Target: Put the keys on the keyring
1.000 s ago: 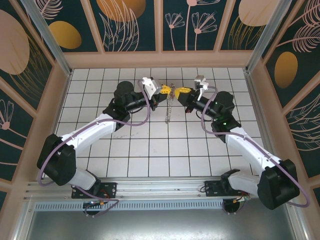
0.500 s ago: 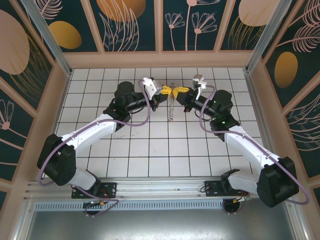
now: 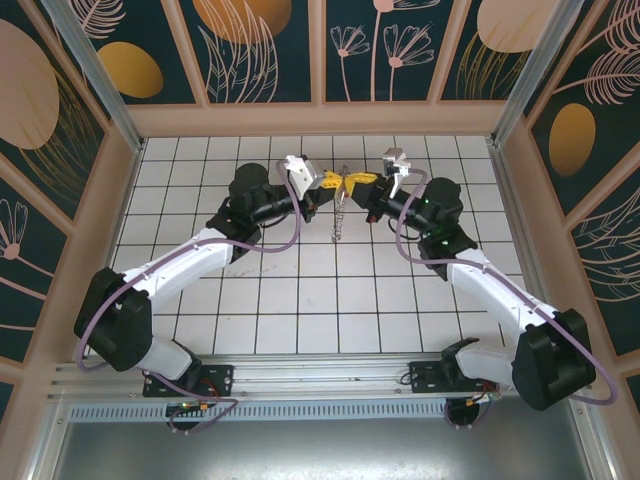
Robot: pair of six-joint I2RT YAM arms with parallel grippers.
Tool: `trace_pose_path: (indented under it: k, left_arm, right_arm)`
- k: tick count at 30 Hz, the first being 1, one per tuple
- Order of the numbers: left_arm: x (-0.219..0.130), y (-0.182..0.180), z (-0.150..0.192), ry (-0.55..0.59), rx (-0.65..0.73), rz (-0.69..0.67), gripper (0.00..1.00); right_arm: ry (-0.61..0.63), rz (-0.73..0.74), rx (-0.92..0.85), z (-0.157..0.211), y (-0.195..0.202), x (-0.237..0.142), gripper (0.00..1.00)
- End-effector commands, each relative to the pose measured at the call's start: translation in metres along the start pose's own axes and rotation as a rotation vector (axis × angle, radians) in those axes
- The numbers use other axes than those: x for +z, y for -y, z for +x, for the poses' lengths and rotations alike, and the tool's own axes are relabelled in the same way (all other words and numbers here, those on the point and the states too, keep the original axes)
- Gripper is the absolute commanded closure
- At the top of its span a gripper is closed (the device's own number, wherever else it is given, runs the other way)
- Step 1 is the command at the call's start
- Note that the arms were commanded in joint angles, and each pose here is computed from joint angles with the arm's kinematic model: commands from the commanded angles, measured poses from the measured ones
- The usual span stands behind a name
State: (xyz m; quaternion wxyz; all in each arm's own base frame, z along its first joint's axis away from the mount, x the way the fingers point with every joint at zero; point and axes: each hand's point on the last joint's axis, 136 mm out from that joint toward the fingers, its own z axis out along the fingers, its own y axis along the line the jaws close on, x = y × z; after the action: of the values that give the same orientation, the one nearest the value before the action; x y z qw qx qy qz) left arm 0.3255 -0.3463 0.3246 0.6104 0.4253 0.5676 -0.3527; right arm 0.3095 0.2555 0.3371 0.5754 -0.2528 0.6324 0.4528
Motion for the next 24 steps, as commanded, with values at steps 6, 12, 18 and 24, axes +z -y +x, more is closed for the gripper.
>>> trace_pose_path:
  k: [6, 12, 18, 24]
  left_arm:
    - [-0.007, 0.010, -0.028, 0.092, 0.050, 0.023, 1.00]
    - [-0.008, 0.010, -0.030, 0.100, 0.055, 0.018, 1.00]
    - [-0.009, 0.010, -0.031, 0.109, 0.054, 0.014, 1.00]
    - [-0.010, 0.010, -0.037, 0.135, 0.048, 0.013, 1.00]
  right_arm:
    - [0.021, 0.061, -0.012, -0.007, 0.019, -0.001, 1.00]
    - [0.013, 0.083, 0.009, -0.001, 0.029, -0.005, 1.00]
    - [-0.011, 0.061, 0.027, 0.007, 0.029, -0.003, 1.00]
    - [-0.051, -0.029, 0.053, 0.016, 0.019, 0.003, 1.00]
